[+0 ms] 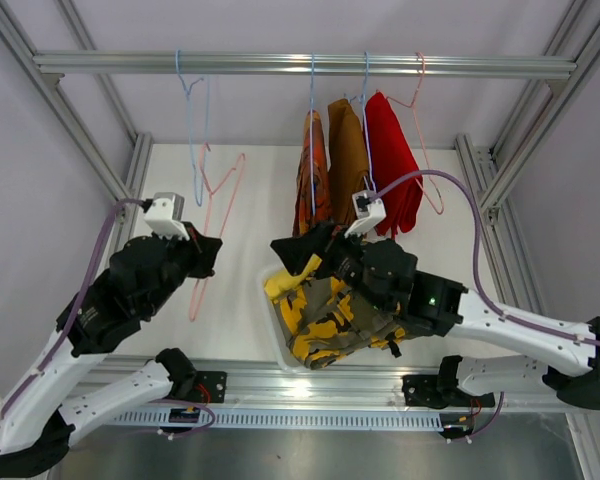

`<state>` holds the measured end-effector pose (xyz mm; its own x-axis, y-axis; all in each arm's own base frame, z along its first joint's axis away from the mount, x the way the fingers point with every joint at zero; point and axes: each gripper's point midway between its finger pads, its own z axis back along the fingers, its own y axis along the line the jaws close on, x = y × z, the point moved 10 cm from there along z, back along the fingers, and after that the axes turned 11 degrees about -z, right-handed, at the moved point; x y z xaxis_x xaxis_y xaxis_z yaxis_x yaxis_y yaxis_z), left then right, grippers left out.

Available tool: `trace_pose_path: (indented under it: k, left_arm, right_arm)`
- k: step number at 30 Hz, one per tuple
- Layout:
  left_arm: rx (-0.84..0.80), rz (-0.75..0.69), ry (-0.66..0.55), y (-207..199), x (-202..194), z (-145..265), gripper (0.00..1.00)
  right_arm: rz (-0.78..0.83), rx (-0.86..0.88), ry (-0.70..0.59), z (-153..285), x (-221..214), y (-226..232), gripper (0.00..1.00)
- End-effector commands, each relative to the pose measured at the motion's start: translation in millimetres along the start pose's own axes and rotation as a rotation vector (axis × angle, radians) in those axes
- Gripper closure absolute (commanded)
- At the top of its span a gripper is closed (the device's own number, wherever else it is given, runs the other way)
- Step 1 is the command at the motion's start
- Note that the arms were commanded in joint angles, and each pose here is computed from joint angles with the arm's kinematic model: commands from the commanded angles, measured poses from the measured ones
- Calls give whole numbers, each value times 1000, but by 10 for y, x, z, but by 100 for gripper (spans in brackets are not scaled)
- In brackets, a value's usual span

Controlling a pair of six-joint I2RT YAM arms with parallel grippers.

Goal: Remove the trousers from the hanger
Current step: Place the hanger at the clothesline.

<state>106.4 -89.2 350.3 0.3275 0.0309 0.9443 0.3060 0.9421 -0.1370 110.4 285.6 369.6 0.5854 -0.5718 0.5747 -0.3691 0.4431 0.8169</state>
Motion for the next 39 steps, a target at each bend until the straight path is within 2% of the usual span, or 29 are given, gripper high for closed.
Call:
trace_pose_path:
  k: [1,5,6,9,18,23,30,39]
  left_arm:
    - [14,-16,-96,-61,341,-31,99]
    - [39,-83,-97,-176,581,-231,99]
    - [38,-78,-132,-194,744,-197,99]
    - [62,-89,-130,-248,948,-369,99]
    - [81,-68,-126,-326,1424,-902,100]
    - [113,-65,-75,-304,1483,-1263,99]
    - [153,-38,-74,-163,1632,-1475,99]
    - [164,-29,-38,-13,1548,-1711,100]
  right_arm:
    - [127,-80,-21,148,80,-107,0]
    - [269,-96,-1,304,165,-76,1]
    - [285,-91,3,335,186,-59,1]
    - [344,-87,20,439,252,-11,1]
    - [386,-61,-14,713,448,-13,1]
    - [413,-80,-38,804,564,-92,1]
    - [423,-138,-77,940,784,-258,0]
    - [415,-184,-112,1074,879,-384,1]
